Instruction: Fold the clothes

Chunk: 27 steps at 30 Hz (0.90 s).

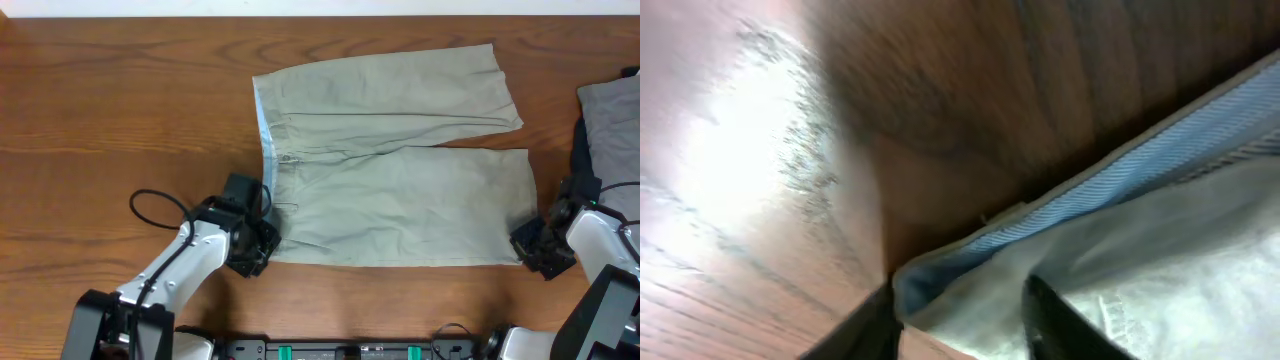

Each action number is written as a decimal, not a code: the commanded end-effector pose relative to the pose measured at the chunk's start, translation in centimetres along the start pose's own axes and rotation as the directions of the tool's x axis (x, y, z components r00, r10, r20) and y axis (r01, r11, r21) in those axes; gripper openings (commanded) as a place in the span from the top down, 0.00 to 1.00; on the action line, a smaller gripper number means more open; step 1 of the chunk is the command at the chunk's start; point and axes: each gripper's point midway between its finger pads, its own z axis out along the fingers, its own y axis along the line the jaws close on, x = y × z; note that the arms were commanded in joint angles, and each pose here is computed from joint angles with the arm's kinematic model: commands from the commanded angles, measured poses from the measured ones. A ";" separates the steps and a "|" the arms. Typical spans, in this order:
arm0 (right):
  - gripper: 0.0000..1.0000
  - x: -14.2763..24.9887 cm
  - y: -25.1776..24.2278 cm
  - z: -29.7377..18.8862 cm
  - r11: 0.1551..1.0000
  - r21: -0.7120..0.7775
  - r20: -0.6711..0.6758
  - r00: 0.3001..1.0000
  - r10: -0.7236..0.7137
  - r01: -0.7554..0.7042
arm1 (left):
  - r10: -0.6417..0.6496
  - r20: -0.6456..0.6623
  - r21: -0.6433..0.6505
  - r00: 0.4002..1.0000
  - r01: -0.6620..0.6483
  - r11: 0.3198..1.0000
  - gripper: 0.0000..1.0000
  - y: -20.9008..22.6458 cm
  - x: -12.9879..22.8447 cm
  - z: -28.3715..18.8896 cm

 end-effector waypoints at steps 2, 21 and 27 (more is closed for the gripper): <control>0.91 0.7 -0.1 0.4 1.000 -0.005 -0.026 1.000 -0.010 0.010 | -0.013 -0.011 -0.054 1.000 0.013 0.998 0.80 1.3 0.0 1.3; 0.99 0.7 1.1 -1.7 0.991 -0.067 -0.057 0.991 -0.123 0.119 | 0.377 -0.035 0.102 0.926 -0.371 0.923 0.94 -1.0 1.1 -2.6; 0.99 0.7 0.9 -4.5 0.989 -0.090 -0.015 0.993 -0.121 0.119 | 0.418 0.041 0.031 0.908 -0.419 0.908 0.94 0.8 0.3 -4.1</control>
